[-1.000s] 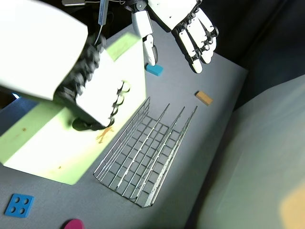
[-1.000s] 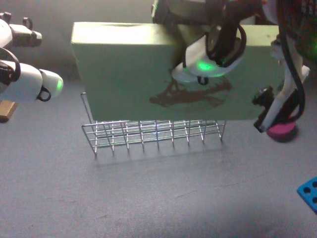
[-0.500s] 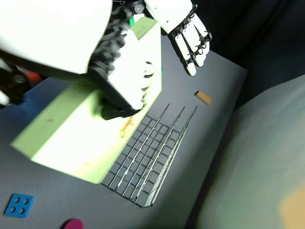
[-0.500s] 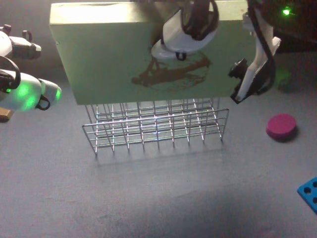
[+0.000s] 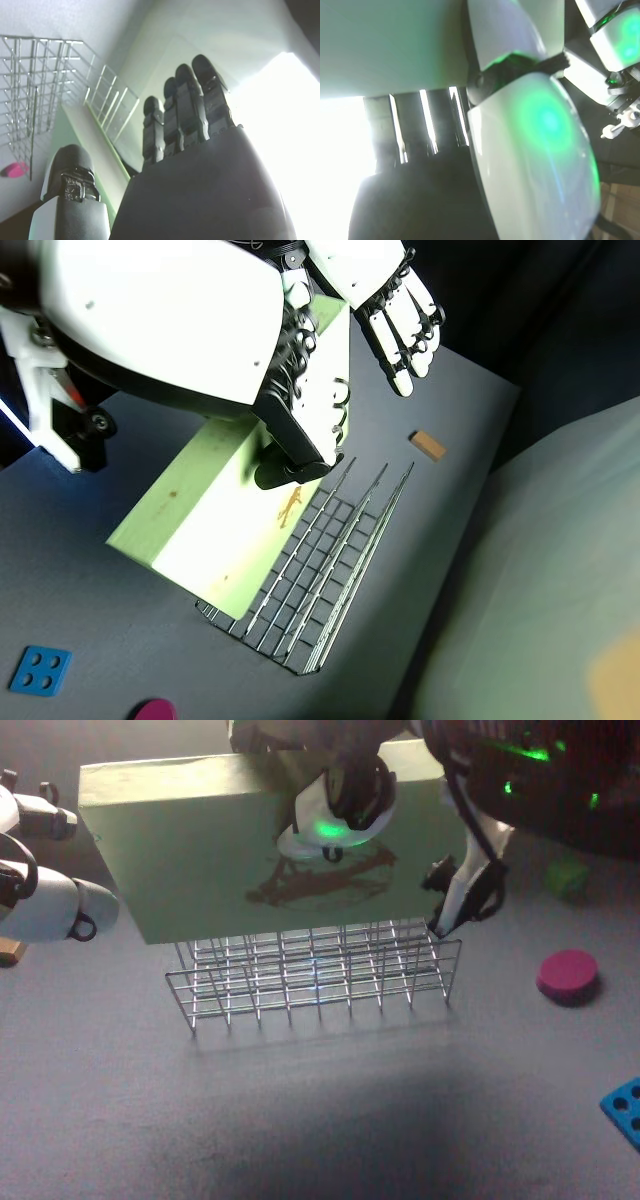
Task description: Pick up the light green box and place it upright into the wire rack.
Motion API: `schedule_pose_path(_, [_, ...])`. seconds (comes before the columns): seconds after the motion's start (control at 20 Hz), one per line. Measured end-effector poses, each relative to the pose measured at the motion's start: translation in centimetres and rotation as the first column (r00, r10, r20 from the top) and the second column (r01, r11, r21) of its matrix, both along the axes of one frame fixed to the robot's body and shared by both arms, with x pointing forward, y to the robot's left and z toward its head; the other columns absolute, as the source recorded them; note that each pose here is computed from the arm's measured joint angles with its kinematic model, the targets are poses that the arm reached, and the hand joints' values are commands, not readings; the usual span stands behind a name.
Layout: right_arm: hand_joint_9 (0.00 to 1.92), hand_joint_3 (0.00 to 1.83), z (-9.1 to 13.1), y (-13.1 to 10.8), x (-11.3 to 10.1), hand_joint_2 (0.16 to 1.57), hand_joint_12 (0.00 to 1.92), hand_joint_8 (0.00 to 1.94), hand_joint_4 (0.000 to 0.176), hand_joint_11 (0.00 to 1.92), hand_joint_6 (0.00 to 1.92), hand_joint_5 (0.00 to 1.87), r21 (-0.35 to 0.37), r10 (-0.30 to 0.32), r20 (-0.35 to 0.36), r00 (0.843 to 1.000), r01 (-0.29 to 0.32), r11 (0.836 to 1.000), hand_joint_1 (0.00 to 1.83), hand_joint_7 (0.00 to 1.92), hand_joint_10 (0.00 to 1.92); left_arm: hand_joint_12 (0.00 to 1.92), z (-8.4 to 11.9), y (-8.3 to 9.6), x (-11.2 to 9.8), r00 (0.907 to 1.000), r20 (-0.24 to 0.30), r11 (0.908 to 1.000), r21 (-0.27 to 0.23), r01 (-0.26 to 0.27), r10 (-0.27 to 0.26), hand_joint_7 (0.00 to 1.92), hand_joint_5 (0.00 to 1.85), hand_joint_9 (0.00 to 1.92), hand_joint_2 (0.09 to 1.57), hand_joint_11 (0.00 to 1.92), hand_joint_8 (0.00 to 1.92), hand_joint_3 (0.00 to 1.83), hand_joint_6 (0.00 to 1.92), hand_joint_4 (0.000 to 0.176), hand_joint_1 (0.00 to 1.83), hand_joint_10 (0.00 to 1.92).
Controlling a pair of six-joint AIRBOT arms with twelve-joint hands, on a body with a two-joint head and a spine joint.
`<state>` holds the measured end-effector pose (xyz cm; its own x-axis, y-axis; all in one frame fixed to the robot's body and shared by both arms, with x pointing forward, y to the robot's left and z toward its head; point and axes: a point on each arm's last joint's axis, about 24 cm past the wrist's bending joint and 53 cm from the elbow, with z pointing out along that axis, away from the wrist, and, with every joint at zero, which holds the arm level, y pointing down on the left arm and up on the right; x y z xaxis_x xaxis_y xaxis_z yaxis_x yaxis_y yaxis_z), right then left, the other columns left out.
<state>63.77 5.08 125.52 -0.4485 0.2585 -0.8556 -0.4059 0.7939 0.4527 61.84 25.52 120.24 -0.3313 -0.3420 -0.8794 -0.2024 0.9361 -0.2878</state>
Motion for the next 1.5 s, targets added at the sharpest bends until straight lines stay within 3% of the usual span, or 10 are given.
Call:
schedule_pose_path(0.5, [0.84, 0.00, -2.6, 1.8, 0.8, 1.16, 1.58, 1.19, 0.000, 0.73, 0.93, 0.85, -0.013, 0.003, -0.051, 0.999, -0.004, 1.000, 1.36, 0.89, 1.50, 0.47, -0.2, 2.7, -0.3, 0.9985, -0.008, 0.9985, 0.015, -0.053, 0.054, 0.17, 0.18, 0.20, 1.23, 0.00, 0.00, 0.00, 0.00, 0.101, 0.16, 0.00])
schedule_pose_path(0.85, [0.84, 0.00, -4.7, 1.8, 2.1, 1.16, 1.58, 1.19, 0.000, 0.73, 0.93, 0.85, -0.019, -0.019, -0.089, 0.996, 0.017, 1.000, 1.36, 0.89, 1.50, 0.53, -0.1, 2.5, -0.2, 0.9992, -0.002, 0.9990, 0.018, -0.041, 0.041, 0.19, 0.18, 0.21, 1.23, 0.00, 0.00, 0.00, 0.00, 0.101, 0.17, 0.00])
schedule_pose_path(0.95, [0.79, 0.00, -5.4, 1.8, 2.2, 1.17, 1.57, 1.31, 0.000, 0.73, 1.03, 0.85, -0.024, -0.020, -0.101, 0.995, 0.018, 1.000, 1.22, 0.91, 1.34, 0.53, -0.1, 2.5, -0.3, 0.9992, -0.002, 0.9990, 0.018, -0.040, 0.040, 0.18, 0.18, 0.20, 1.23, 0.00, 0.00, 0.00, 0.00, 0.101, 0.17, 0.00])
schedule_pose_path(1.2, [0.79, 0.00, -6.7, 1.5, 3.2, 1.18, 1.56, 1.31, 0.000, 0.73, 1.06, 0.82, -0.031, -0.037, -0.118, 0.992, 0.034, 0.999, 1.22, 0.91, 1.33, 0.53, 0.0, 2.5, -0.2, 0.9991, -0.002, 0.9990, 0.017, -0.041, 0.041, 0.18, 0.18, 0.21, 1.23, 0.00, 0.00, 0.00, 0.00, 0.101, 0.17, 0.00])
schedule_pose_path(1.25, [0.83, 0.00, -7.0, 1.4, 3.2, 1.17, 1.56, 1.22, 0.000, 0.73, 0.98, 0.82, -0.033, -0.040, -0.126, 0.991, 0.036, 0.999, 1.33, 0.90, 1.47, 0.51, 0.0, 2.5, -0.2, 0.9991, -0.002, 0.9990, 0.017, -0.041, 0.041, 0.18, 0.18, 0.21, 1.23, 0.00, 0.00, 0.00, 0.00, 0.101, 0.17, 0.00])
schedule_pose_path(1.3, [0.84, 0.00, -7.5, 1.2, 3.3, 1.17, 1.56, 1.20, 0.000, 0.74, 0.96, 0.82, -0.038, -0.044, -0.136, 0.990, 0.040, 0.998, 1.36, 0.89, 1.50, 0.51, 0.0, 2.5, -0.2, 0.9991, -0.002, 0.9990, 0.017, -0.041, 0.041, 0.18, 0.18, 0.21, 1.23, 0.00, 0.00, 0.00, 0.00, 0.101, 0.17, 0.00])
schedule_pose_path(1.5, [0.84, 0.00, -8.7, 1.1, 3.2, 1.17, 1.56, 1.20, 0.000, 0.74, 0.95, 0.83, -0.062, -0.047, -0.145, 0.988, 0.039, 0.997, 1.36, 0.88, 1.50, 0.53, 0.0, 2.5, -0.2, 0.9992, -0.002, 0.9991, 0.017, -0.040, 0.040, 0.18, 0.18, 0.21, 1.23, 0.00, 0.00, 0.00, 0.00, 0.101, 0.17, 0.00])
